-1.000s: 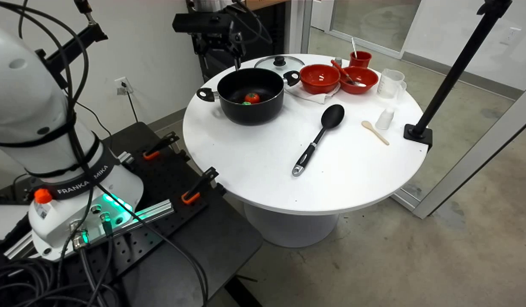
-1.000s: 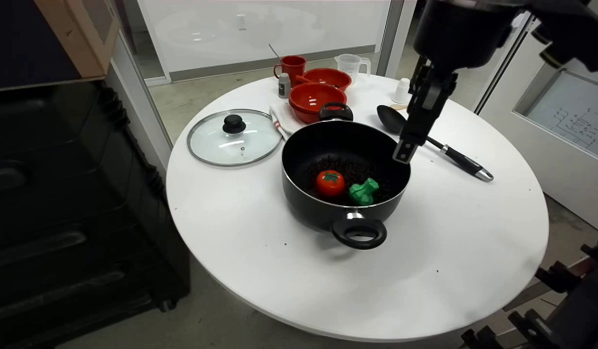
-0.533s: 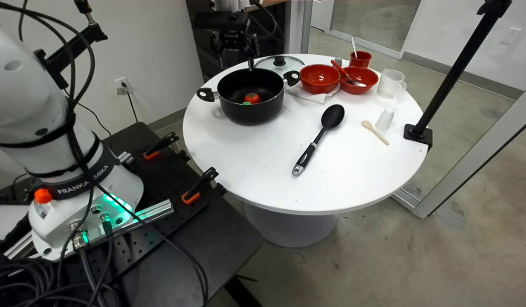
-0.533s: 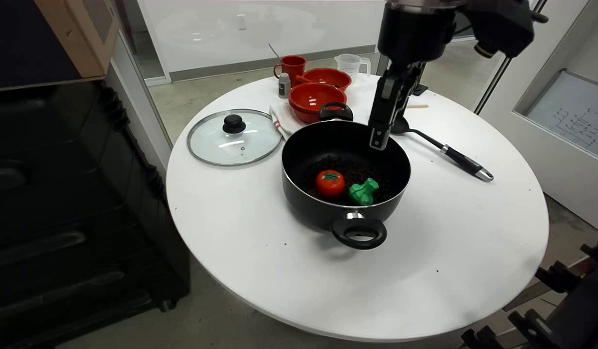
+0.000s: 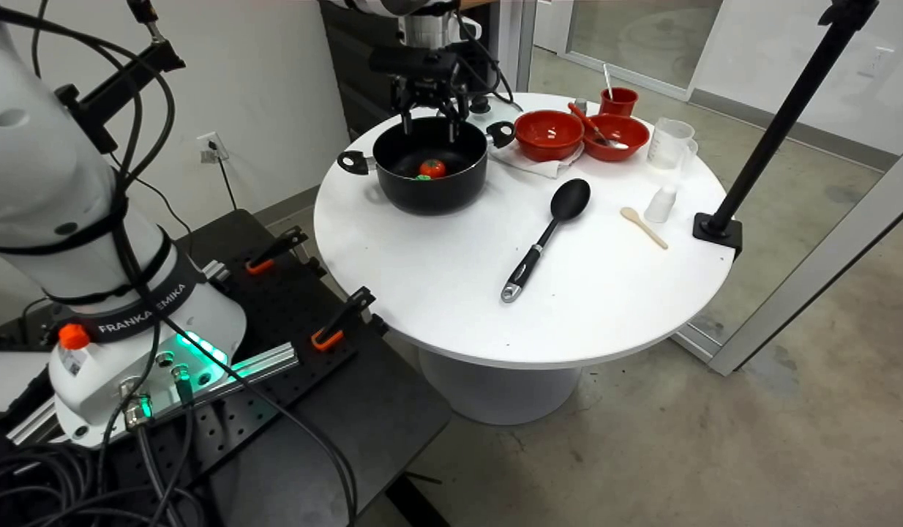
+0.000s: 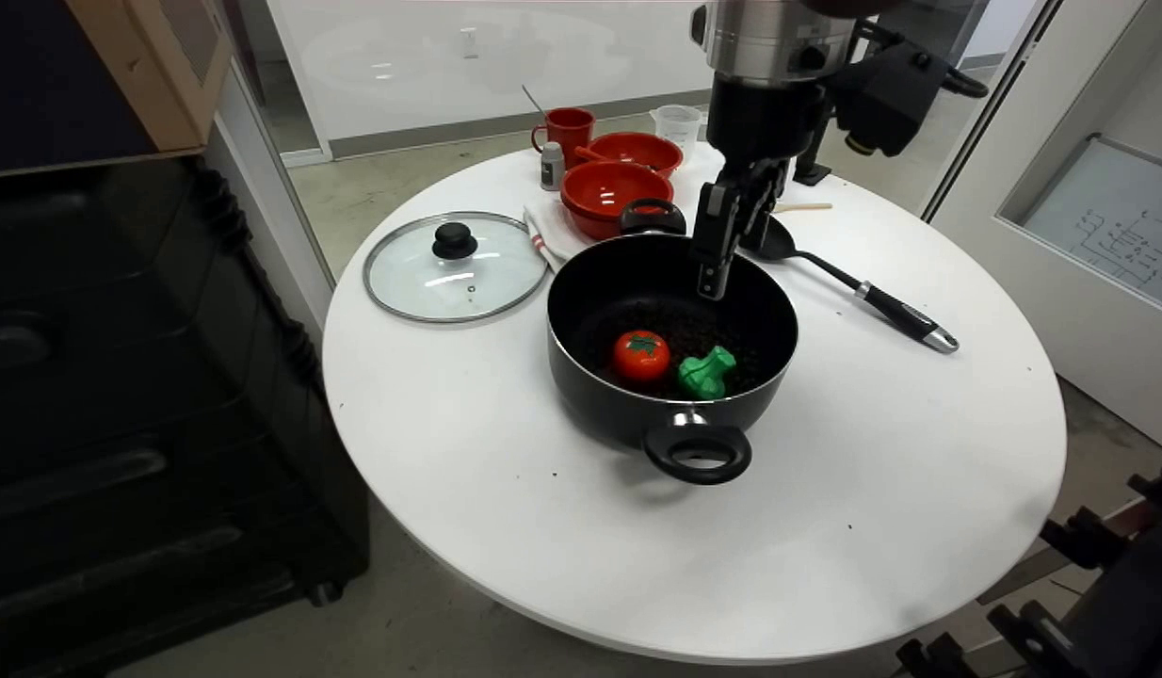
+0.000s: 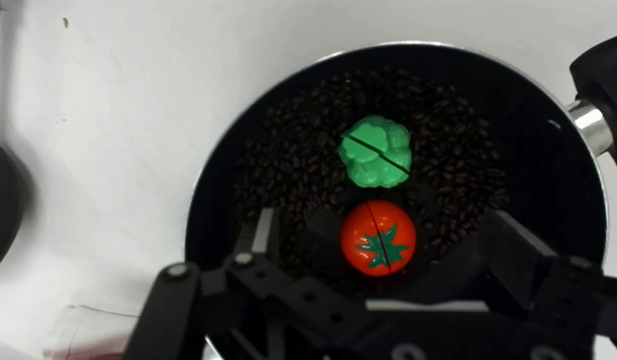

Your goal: Take the red toy tomato out of the black pot

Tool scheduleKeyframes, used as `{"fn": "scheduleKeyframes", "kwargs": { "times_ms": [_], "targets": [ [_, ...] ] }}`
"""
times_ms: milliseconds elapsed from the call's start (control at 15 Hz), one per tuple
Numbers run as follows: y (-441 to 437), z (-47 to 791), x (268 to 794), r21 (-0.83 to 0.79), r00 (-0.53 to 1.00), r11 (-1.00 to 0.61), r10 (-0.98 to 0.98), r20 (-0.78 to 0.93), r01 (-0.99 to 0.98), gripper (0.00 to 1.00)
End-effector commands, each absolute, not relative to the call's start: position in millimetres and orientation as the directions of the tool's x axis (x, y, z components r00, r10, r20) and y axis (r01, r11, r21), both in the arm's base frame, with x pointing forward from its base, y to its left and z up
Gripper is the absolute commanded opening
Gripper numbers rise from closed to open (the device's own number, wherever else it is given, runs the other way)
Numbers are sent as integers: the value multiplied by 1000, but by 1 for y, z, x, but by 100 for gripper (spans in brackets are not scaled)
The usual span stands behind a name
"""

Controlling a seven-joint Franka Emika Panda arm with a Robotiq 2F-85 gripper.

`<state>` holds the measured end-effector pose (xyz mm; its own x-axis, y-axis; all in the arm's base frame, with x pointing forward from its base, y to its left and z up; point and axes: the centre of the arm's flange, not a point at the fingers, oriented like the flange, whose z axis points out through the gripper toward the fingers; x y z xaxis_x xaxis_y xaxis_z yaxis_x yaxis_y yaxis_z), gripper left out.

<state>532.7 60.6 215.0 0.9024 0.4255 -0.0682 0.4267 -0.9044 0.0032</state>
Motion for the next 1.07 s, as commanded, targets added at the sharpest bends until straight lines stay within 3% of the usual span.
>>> {"fn": "scheduleKeyframes", "kwargs": {
  "times_ms": [0,1000],
  "targets": [
    [61,212,537,2,903,-905,424,-69,425,100],
    [55,172,533,7,901,-908,415,-122,419,100]
  ]
}}
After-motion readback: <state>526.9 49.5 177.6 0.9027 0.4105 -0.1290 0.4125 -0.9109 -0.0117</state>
